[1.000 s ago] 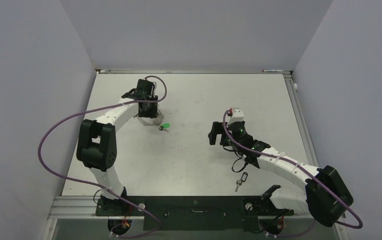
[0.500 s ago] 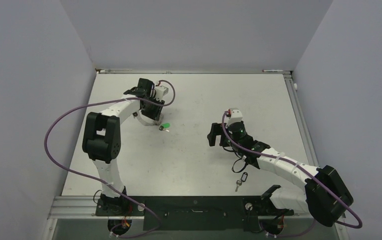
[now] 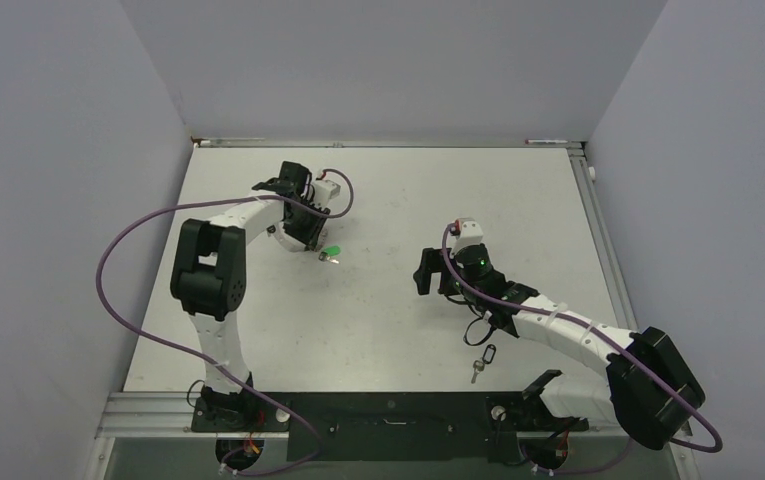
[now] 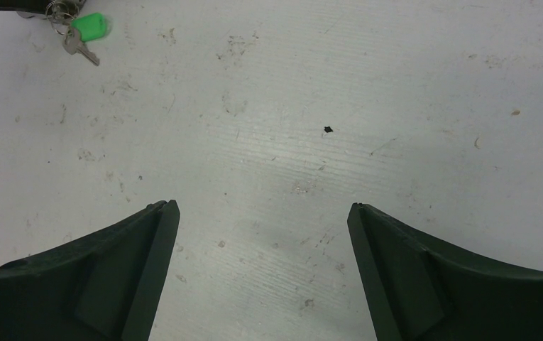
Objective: Put the keys on the keyring
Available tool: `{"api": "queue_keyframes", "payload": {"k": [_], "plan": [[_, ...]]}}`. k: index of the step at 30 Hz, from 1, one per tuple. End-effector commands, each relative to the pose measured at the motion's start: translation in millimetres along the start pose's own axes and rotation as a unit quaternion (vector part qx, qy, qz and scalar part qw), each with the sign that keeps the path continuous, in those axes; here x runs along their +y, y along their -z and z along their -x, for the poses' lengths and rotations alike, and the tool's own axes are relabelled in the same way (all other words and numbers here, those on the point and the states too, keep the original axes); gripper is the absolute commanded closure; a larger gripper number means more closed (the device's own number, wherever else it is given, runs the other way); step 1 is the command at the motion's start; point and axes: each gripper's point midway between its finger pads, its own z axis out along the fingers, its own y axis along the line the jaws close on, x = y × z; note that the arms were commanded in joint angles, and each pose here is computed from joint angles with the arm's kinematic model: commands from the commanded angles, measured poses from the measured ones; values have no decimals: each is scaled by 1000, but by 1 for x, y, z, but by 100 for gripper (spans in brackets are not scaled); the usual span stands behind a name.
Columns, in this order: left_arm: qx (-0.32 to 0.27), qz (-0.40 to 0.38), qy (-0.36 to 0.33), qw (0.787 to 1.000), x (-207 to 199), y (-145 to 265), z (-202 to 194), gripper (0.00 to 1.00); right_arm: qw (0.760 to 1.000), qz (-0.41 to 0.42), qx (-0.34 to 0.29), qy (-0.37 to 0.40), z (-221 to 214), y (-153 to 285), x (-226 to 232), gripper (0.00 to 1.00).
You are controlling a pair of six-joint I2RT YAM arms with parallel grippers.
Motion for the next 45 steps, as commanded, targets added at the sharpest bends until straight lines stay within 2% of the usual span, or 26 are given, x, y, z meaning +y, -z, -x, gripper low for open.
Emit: {"api": "queue_keyframes", "payload": {"k": [1, 13, 17, 20, 27, 36, 45], "plan": [[-20, 5, -13, 1000, 4, 3, 16, 71, 1000, 14, -14, 4, 5, -2, 7, 5], [-11, -7, -5, 1000, -1, -15, 13, 75, 1000, 11, -11, 5, 3, -2, 5, 5], [-7, -6, -9, 1000, -4, -15, 13, 86, 1000, 11, -11, 5, 2, -2, 5, 5], [-7, 0, -9, 1000, -5, -10, 15, 100, 1000, 12, -9, 5, 0, -3, 5, 5], [-1, 75, 28, 997, 2, 13, 20, 100, 1000, 16, -7, 4, -1, -5, 6, 5], [-25, 202, 104, 973, -12, 44, 6, 100, 1000, 20, 1, 2, -7, -9, 8, 5], [-62, 248, 163, 953, -35, 73, -13, 100, 1000, 17, 8, 5, -10, -12, 7, 5]]}}
